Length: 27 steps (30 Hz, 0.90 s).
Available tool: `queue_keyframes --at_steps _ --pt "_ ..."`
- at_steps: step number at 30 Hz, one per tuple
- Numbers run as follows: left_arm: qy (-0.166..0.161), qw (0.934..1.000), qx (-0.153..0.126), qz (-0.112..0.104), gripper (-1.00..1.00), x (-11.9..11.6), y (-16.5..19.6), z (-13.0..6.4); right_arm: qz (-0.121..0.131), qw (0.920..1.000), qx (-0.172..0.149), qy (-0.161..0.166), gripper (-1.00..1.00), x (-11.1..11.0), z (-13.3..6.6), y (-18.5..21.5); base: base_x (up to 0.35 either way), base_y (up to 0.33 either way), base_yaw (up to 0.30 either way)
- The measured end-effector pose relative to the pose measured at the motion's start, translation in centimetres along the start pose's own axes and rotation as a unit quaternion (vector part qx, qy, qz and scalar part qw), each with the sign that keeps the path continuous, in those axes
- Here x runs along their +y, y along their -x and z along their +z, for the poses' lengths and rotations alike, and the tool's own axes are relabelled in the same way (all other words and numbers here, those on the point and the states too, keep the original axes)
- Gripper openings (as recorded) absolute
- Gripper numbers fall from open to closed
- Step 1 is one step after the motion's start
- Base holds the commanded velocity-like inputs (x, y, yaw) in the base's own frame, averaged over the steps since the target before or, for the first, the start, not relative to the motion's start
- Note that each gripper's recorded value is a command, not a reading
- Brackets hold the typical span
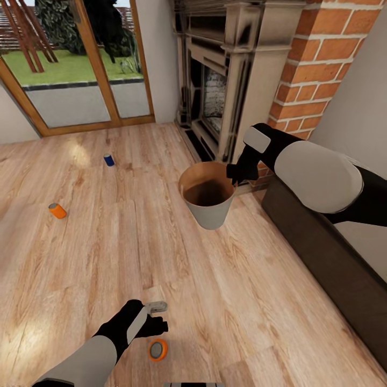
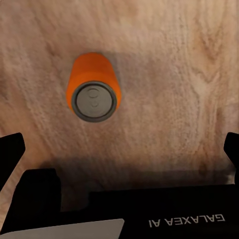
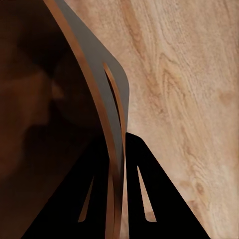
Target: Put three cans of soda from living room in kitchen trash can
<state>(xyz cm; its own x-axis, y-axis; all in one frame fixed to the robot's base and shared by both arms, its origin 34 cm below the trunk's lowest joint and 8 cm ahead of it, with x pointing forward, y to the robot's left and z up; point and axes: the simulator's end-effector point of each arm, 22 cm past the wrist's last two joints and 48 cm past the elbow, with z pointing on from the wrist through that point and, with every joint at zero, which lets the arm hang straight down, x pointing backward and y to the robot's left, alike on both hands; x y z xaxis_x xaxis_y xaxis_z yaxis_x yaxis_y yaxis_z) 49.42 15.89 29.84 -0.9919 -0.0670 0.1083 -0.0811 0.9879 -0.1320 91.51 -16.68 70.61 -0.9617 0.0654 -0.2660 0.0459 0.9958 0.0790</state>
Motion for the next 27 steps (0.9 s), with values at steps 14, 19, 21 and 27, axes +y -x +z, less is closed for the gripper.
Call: queue_keyframes --at_steps 14,19,21,27 --pt "0.0 1.0 -0.006 -0.002 1.0 0.3 0.0 1.8 -0.001 1.0 0.004 -0.001 -1.0 -0.1 1.9 -0.8 0.0 0.0 0.068" --pt "0.0 1.0 -0.007 -0.003 1.0 0.4 0.0 2.3 0.001 1.0 0.006 0.001 -1.0 -0.1 2.6 -1.1 0.0 0.0 0.069" --pt "0.0 1.0 -0.007 -0.003 1.0 0.4 0.0 2.6 0.0 1.0 0.006 -0.002 -1.0 -0.3 2.8 -1.2 0.0 0.0 0.07" --pt "0.0 1.0 -0.006 -0.003 1.0 0.4 -0.1 2.7 0.0 1.0 0.007 -0.001 -1.0 -0.3 3.1 -1.2 0.0 0.0 0.07"
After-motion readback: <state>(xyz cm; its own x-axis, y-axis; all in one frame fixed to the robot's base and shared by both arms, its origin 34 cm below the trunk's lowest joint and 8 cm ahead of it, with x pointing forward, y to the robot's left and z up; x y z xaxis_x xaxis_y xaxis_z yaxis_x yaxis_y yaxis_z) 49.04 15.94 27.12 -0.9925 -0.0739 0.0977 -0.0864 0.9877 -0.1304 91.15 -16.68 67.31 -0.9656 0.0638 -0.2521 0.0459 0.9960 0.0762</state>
